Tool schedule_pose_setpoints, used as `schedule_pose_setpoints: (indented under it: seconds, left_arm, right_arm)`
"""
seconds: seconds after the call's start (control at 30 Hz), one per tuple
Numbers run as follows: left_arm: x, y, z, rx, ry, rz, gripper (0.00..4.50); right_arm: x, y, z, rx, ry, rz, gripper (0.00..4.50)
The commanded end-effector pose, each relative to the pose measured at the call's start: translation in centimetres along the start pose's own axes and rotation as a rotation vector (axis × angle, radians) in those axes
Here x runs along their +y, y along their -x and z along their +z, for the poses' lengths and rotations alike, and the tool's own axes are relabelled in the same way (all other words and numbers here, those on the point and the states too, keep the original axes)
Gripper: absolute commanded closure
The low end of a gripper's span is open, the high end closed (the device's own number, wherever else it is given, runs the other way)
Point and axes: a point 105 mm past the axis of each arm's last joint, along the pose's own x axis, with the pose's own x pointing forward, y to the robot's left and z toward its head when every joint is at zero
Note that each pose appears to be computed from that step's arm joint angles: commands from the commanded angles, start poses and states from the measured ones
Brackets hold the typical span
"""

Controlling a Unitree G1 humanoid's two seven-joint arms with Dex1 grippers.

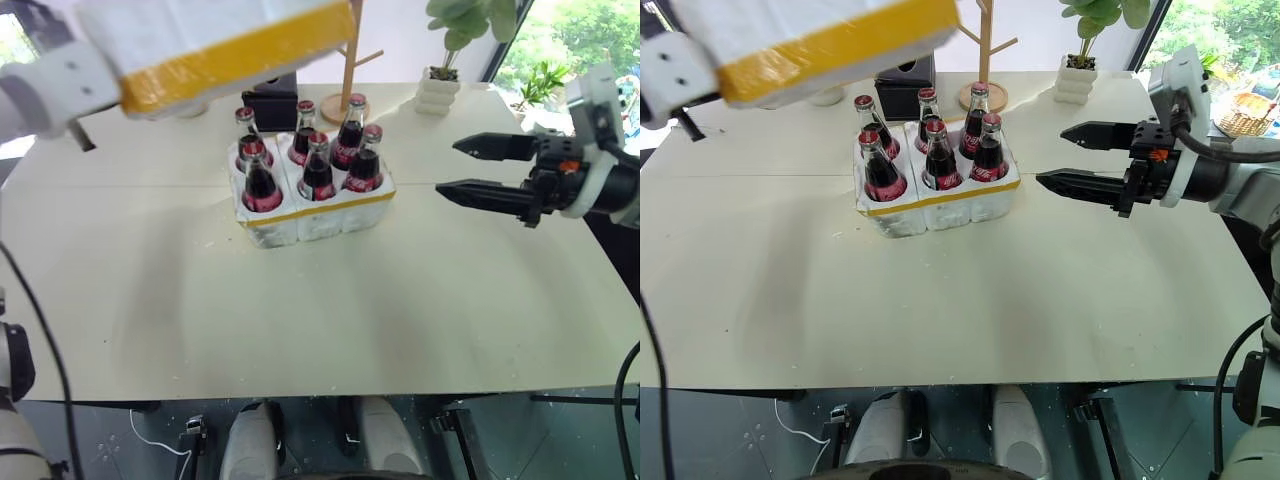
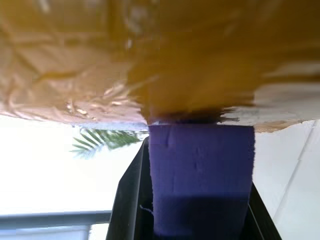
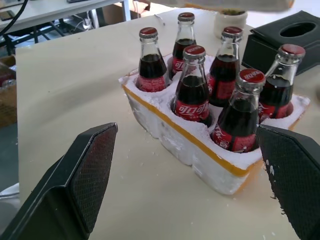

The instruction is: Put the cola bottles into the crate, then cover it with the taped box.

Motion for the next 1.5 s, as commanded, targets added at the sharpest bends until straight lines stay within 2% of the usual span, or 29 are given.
schedule_pose_setpoints:
  seconds: [0.03,0.17,0.3,0.5,0.53,0.57,0.73,0.8,0.9,1.03,1.1,1.2,1.27,1.4,1.5]
  left_arm:
    - [1.4,0.2,3.0,-0.011,-0.151,0.128,4.11]
    - [-0.3,-0.8,4.7,-0.046,-0.268,0.144,4.11]
    - [-2.7,-1.4,5.0,-0.03,-0.385,0.109,4.11]
    - [-4.9,-2.2,5.5,-0.046,-0.407,0.091,4.11]
    - [-5.3,-2.2,5.4,-0.045,-0.393,0.075,3.06]
    - [-5.7,-2.2,5.3,-0.044,-0.374,0.057,2.73]
    - [-7.6,-1.2,4.3,-0.027,-0.348,-0.032,0.04]
    - [-8.3,-0.5,3.9,-0.024,-0.317,-0.067,0.04]
    - [-9.1,0.8,3.7,-0.042,-0.216,-0.099,0.04]
    - [-11.2,3.3,3.5,-0.102,0.131,-0.23,0.04]
    - [-11.3,4.8,2.7,-0.122,0.451,-0.293,0.04]
    - [-10.3,7.2,2.6,-0.25,0.959,-0.418,0.04]
    - [-8.6,8.9,2.0,-0.314,1.168,-0.499,0.04]
    - [-6.9,10.1,-0.1,-0.281,1.201,-0.537,0.04]
    - [-7.1,11.3,-0.2,-0.279,1.172,-0.663,0.04]
  right_arm:
    - [0.0,0.5,1.2,-0.044,0.038,-0.02,0.0]
    - [0.0,0.5,1.3,-0.053,0.031,-0.028,0.0]
    - [-0.2,0.6,1.1,-0.052,0.027,-0.049,0.0]
    - [-0.3,0.7,1.0,-0.06,0.014,-0.063,0.0]
    - [-0.3,0.7,0.8,-0.056,0.01,-0.065,0.0]
    - [-0.3,0.8,0.6,-0.048,0.008,-0.065,0.0]
    - [0.3,1.1,0.0,-0.025,0.007,-0.053,0.0]
    - [0.2,1.2,-0.2,-0.018,0.008,-0.062,0.0]
    - [0.0,1.4,-0.6,-0.004,0.008,-0.076,0.0]
    - [-0.3,1.9,-1.1,0.013,0.007,-0.093,0.0]
    - [-0.6,2.1,-1.2,0.014,0.002,-0.102,0.0]
    - [-0.9,2.2,-1.5,0.019,-0.005,-0.104,0.0]
    - [-1.1,2.2,-1.7,0.033,-0.006,-0.093,0.0]
    - [-1.5,2.2,-2.1,0.058,-0.003,-0.063,0.0]
    - [-1.7,1.9,-2.1,0.064,0.004,-0.038,0.0]
